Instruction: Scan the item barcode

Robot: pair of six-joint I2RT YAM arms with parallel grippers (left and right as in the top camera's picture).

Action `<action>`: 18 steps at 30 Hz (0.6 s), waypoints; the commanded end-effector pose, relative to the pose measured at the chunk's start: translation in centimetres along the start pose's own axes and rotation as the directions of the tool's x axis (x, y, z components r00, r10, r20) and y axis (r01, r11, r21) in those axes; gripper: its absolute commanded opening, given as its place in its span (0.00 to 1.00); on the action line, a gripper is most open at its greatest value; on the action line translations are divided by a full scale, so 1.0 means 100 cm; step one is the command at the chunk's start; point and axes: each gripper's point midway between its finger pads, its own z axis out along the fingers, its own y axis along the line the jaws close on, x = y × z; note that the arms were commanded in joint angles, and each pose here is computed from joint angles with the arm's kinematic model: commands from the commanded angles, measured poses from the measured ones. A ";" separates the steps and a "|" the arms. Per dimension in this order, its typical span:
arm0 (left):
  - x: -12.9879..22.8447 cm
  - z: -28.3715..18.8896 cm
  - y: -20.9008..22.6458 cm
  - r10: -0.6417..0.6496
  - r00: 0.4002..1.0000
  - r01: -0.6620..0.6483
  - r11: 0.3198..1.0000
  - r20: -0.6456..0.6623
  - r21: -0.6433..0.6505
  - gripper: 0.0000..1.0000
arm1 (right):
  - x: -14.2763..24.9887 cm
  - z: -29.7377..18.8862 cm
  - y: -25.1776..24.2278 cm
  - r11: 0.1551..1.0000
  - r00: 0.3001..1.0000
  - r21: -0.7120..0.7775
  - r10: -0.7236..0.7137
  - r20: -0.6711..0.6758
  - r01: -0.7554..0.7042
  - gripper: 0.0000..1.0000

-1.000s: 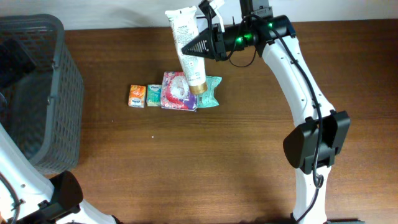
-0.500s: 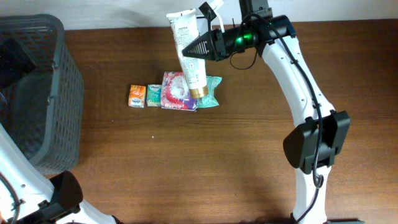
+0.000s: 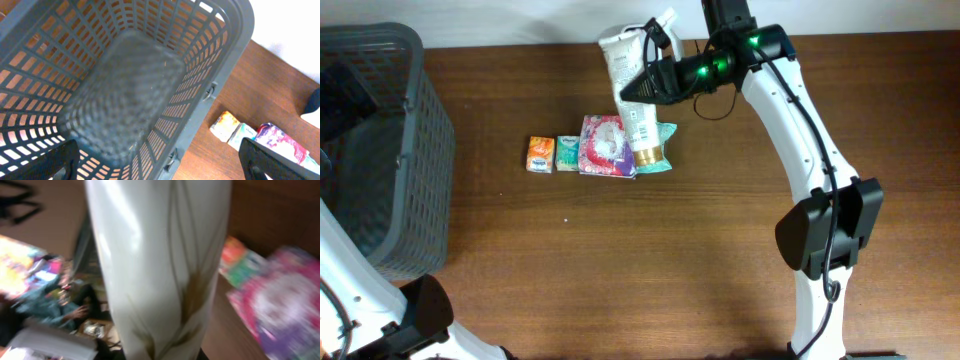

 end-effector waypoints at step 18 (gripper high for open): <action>0.000 0.001 0.001 -0.009 1.000 0.009 1.000 -0.003 0.001 0.99 | 0.158 -0.146 -0.234 -0.155 0.915 0.981 0.368 0.164 -0.114 0.28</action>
